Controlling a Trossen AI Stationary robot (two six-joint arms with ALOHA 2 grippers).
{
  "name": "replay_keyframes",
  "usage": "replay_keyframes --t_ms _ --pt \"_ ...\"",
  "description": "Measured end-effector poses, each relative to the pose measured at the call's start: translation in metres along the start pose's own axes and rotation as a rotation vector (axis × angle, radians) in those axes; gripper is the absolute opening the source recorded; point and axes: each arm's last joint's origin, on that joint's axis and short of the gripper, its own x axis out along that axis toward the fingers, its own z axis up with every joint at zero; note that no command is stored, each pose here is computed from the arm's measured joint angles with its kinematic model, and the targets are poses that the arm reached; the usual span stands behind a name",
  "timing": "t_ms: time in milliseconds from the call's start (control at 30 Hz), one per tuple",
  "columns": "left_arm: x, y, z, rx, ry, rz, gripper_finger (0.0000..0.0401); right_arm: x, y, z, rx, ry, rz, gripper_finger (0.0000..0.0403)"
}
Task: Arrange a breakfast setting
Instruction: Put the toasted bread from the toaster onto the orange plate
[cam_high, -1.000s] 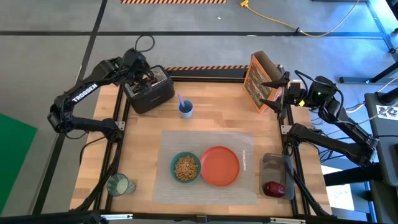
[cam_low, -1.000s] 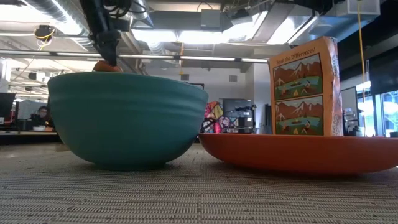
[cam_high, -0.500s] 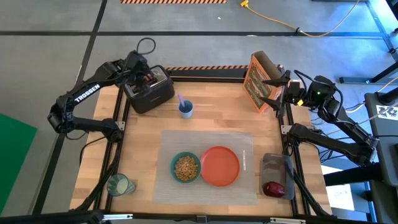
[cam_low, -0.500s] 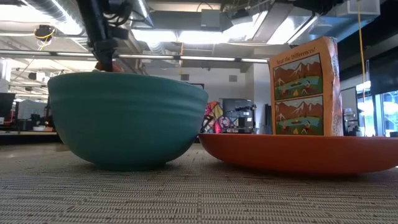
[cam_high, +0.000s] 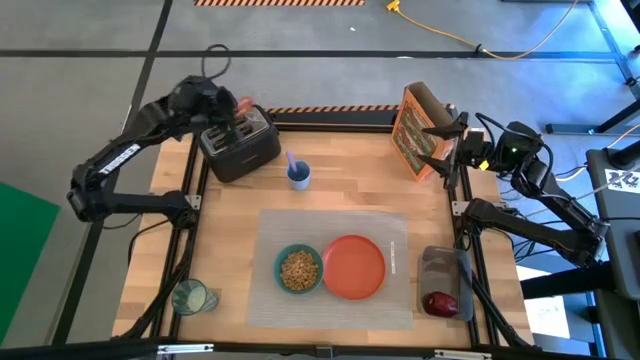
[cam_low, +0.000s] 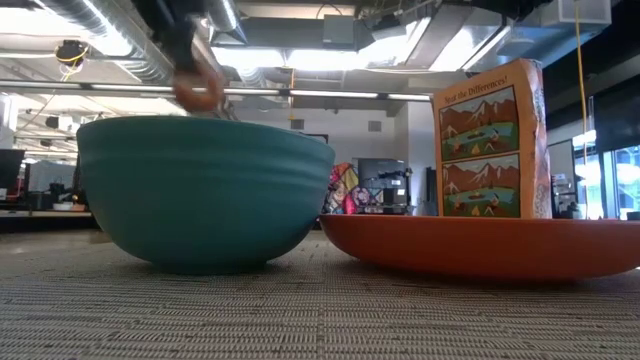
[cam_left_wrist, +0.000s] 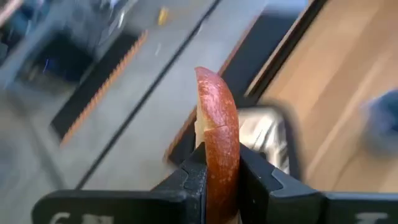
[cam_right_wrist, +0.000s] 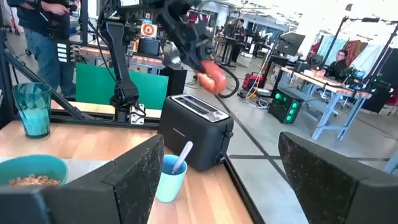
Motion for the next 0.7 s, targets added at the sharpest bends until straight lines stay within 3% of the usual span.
replay_keyframes --t_ms 167,300,433,600,700 --pt "-0.023 -0.021 0.017 0.067 -0.282 -0.311 0.0051 0.0 -0.001 0.0 -0.038 0.012 -0.047 0.0305" --pt "-0.031 -0.05 0.027 0.155 -0.376 -0.482 0.0051 0.0 -0.002 0.0 -0.039 0.017 -0.067 0.0305" --pt "-0.029 -0.091 0.038 0.243 -0.429 -0.565 0.0051 0.0 -0.002 0.001 0.01 0.004 -0.062 0.0305" --pt "-0.024 -0.146 0.055 0.332 -0.525 -0.587 0.0052 0.0 0.002 0.011 0.15 -0.114 0.131 0.0305" --pt "-0.017 -0.181 0.062 0.412 -0.568 -0.596 0.0052 -0.001 0.003 0.012 0.21 -0.12 0.187 0.03"
